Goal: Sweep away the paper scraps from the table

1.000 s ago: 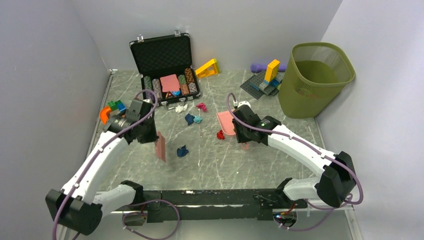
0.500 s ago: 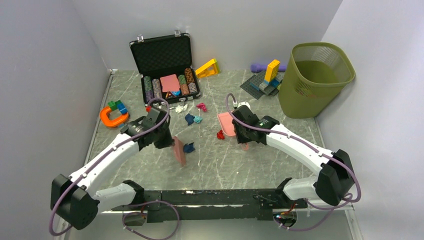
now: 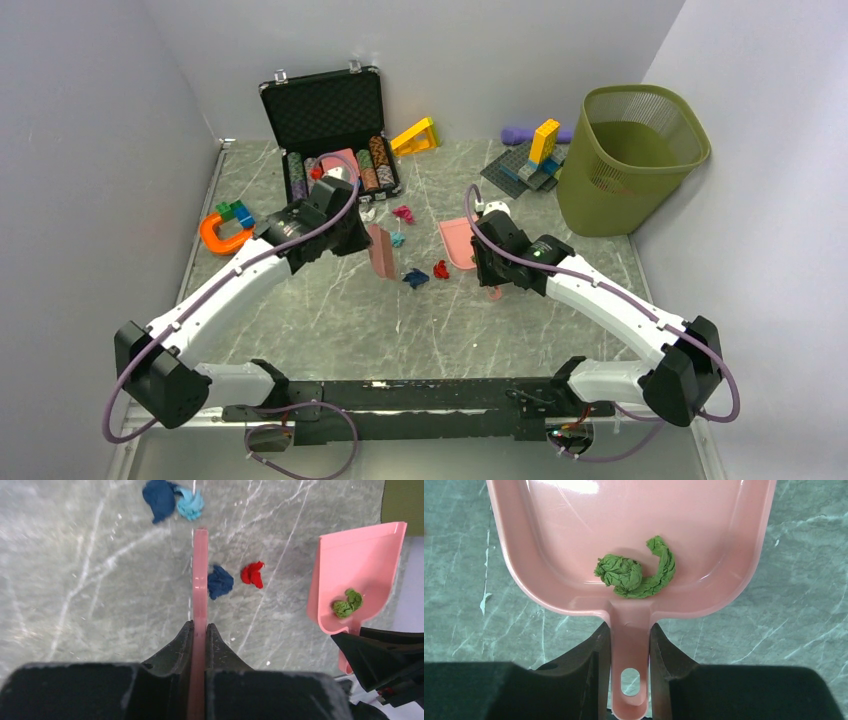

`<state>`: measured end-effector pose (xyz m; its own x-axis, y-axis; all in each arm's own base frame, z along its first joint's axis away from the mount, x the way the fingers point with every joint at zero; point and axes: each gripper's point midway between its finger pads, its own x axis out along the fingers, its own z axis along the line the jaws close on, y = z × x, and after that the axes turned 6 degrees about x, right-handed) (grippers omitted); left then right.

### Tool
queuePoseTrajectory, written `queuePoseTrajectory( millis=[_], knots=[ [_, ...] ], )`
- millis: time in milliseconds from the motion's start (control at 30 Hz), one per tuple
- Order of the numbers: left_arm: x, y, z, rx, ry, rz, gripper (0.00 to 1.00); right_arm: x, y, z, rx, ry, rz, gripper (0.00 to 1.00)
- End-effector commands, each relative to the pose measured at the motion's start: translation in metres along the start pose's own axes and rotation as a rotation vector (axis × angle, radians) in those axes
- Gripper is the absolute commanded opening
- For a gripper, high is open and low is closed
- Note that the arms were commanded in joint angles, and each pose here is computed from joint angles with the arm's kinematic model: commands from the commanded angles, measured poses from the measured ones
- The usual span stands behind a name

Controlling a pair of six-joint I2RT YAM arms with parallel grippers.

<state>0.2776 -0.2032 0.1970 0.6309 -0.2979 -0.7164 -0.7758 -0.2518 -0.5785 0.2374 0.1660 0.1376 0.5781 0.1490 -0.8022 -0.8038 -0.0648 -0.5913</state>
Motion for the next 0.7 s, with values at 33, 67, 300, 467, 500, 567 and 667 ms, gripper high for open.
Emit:
queuePoseTrajectory(
  millis=[33,67,300,467,500,567,667],
  knots=[
    [-0.027,-0.041,0.017,0.238,-0.104,-0.113,0.0,-0.005,-0.011,0.003,0.025,-0.022,-0.047,0.0],
    [-0.028,-0.047,0.019,0.292,-0.118,-0.123,0.0,-0.004,-0.01,0.004,0.022,-0.023,-0.045,0.0],
    [-0.001,-0.107,0.017,0.616,-0.282,-0.177,0.0,-0.003,-0.016,0.01,0.007,-0.041,-0.048,0.0],
    [0.041,-0.138,0.019,0.934,-0.417,-0.157,0.0,-0.01,-0.024,0.009,-0.007,-0.037,-0.06,0.0],
    [0.049,-0.146,0.02,0.981,-0.454,-0.176,0.0,-0.012,-0.024,0.008,-0.01,-0.037,-0.063,0.0],
    [0.063,-0.158,0.025,1.057,-0.548,-0.204,0.0,-0.014,-0.025,0.007,-0.013,-0.034,-0.067,0.0],
    [0.088,-0.16,0.026,1.174,-0.58,-0.199,0.0,-0.016,-0.027,0.006,-0.017,-0.035,-0.072,0.0]
  ],
)
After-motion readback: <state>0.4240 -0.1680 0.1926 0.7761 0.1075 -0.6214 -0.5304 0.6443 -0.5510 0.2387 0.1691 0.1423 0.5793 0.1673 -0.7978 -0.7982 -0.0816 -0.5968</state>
